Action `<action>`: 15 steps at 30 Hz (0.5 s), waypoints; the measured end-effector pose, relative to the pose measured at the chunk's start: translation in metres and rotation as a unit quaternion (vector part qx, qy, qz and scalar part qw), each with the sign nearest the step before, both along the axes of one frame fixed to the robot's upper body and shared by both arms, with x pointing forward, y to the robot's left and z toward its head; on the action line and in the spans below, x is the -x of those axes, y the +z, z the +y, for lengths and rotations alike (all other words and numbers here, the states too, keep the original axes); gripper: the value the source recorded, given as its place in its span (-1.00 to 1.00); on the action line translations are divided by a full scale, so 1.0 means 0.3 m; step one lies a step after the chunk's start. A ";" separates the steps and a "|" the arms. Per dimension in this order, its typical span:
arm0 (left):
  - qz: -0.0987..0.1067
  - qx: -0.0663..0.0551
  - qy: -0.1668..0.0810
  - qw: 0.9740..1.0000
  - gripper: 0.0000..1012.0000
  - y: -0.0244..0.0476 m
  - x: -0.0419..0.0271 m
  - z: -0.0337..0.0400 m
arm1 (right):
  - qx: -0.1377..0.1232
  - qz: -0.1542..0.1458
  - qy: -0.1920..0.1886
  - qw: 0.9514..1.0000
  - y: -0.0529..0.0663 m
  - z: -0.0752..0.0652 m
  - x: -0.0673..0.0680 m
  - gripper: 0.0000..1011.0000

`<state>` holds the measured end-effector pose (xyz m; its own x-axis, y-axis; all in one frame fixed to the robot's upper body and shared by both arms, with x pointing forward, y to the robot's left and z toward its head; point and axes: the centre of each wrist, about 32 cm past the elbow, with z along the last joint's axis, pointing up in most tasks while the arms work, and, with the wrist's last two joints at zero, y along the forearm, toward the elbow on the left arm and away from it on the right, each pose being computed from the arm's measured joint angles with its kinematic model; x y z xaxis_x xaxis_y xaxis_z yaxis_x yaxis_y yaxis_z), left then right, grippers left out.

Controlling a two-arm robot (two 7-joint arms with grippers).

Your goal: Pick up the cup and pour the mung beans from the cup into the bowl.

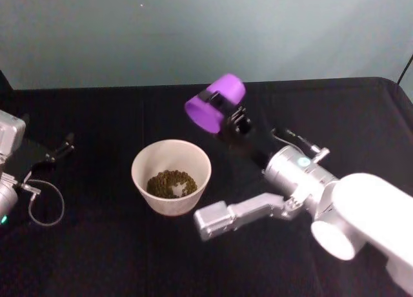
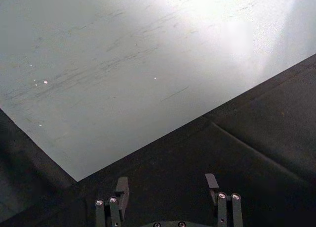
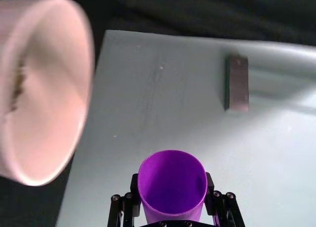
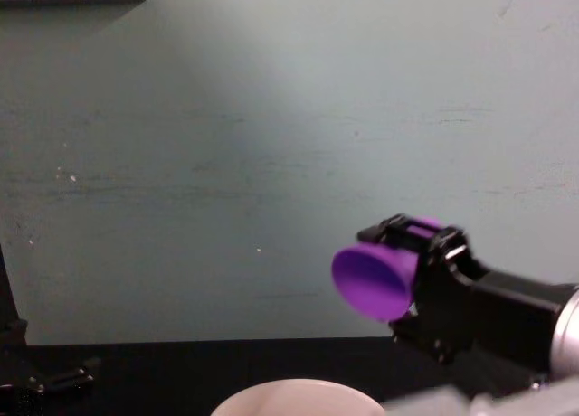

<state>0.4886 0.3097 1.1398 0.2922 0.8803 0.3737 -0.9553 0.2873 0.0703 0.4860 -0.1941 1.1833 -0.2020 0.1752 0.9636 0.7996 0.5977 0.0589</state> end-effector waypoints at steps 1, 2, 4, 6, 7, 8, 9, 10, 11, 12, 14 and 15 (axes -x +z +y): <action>0.000 0.000 0.000 1.000 0.98 0.000 0.000 0.000 | -0.033 0.020 0.002 0.999 0.015 -0.017 -0.003 0.44; 0.000 0.000 0.000 1.000 0.98 0.000 0.000 0.000 | -0.049 0.031 0.003 0.998 0.024 -0.026 -0.004 0.44; 0.000 0.000 0.000 1.000 0.98 0.000 0.000 0.000 | -0.103 0.068 0.009 0.992 0.054 -0.061 -0.010 0.44; 0.000 0.000 0.000 1.000 0.98 0.000 0.000 0.000 | -0.158 0.118 0.015 0.980 0.084 -0.104 -0.020 0.44; 0.000 0.000 0.000 1.000 0.98 0.000 0.000 0.000 | -0.158 0.118 0.015 0.980 0.084 -0.104 -0.020 0.44; 0.000 0.000 0.000 1.000 0.98 0.000 0.000 0.000 | -0.197 0.150 0.019 0.969 0.101 -0.134 -0.030 0.44; 0.000 0.000 0.000 1.000 0.98 0.000 0.000 0.000 | -0.214 0.168 0.022 0.962 0.105 -0.149 -0.036 0.44; 0.000 0.000 0.000 1.000 0.98 0.000 0.000 0.000 | -0.229 0.183 0.023 0.956 0.109 -0.166 -0.042 0.44; 0.000 0.000 0.000 1.000 0.98 0.000 0.000 0.000 | -0.262 0.216 0.029 0.940 0.113 -0.197 -0.054 0.44; 0.000 0.000 0.000 1.000 0.98 0.000 0.000 0.000 | -0.277 0.230 0.031 0.932 0.114 -0.214 -0.060 0.44; 0.000 0.000 0.000 1.000 0.98 0.000 0.000 0.000 | -0.314 0.271 0.037 0.909 0.113 -0.258 -0.072 0.44; 0.000 0.000 0.000 1.000 0.98 0.000 0.000 0.000 | -0.328 0.287 0.040 0.899 0.112 -0.273 -0.075 0.44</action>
